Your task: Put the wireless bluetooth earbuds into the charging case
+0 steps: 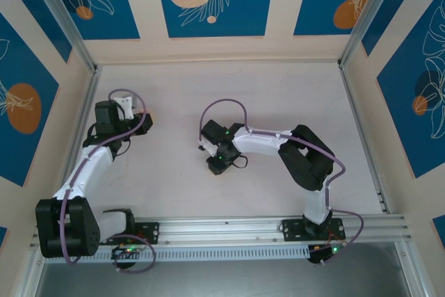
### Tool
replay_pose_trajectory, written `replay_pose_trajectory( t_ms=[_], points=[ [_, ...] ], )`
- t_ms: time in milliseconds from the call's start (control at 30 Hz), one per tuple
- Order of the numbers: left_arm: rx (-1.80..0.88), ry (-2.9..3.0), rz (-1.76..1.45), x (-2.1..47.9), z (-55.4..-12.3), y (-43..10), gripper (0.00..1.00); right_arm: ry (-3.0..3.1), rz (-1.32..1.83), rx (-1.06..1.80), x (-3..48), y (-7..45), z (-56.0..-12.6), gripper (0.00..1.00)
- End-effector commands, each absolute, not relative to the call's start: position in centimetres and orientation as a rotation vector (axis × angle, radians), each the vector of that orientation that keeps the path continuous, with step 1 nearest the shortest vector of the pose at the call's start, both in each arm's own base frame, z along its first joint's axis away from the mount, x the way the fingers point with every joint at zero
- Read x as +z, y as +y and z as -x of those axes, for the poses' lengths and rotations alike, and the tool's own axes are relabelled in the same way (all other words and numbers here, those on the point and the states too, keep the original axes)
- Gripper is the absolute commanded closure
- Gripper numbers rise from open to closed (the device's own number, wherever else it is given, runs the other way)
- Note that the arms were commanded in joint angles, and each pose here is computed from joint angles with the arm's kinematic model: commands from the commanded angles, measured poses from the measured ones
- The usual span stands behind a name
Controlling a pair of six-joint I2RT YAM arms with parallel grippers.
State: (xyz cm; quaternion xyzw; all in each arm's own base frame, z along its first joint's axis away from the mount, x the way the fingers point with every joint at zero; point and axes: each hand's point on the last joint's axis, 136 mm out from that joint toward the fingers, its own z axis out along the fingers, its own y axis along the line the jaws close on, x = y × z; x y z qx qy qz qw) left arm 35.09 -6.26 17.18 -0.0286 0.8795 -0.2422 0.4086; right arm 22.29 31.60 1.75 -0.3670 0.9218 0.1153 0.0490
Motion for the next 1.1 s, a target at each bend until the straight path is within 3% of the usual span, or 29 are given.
replay_pose_trajectory(
  t_ms=[0,300,433,700,1067],
  points=[
    [-0.585,2.196,0.035,17.7,-35.4,-6.4,0.92,2.969,0.885,0.174,-0.7,28.8,-21.4,0.79],
    [-0.575,2.197,0.029,17.7,-35.2,-6.4,0.92,2.768,1.107,0.333,4.3,31.3,-22.3,0.59],
    [-0.573,2.195,0.02,17.7,-35.0,-6.4,0.92,2.557,1.437,0.448,7.3,31.7,-21.4,0.56],
    [-0.577,2.192,0.028,17.2,-34.3,-6.5,0.92,2.204,1.996,0.417,7.3,29.5,-21.3,0.57],
    [-0.567,2.195,0.014,16.7,-34.1,-6.5,0.92,2.128,2.085,0.377,5.1,31.9,-22.7,0.58]
  ],
)
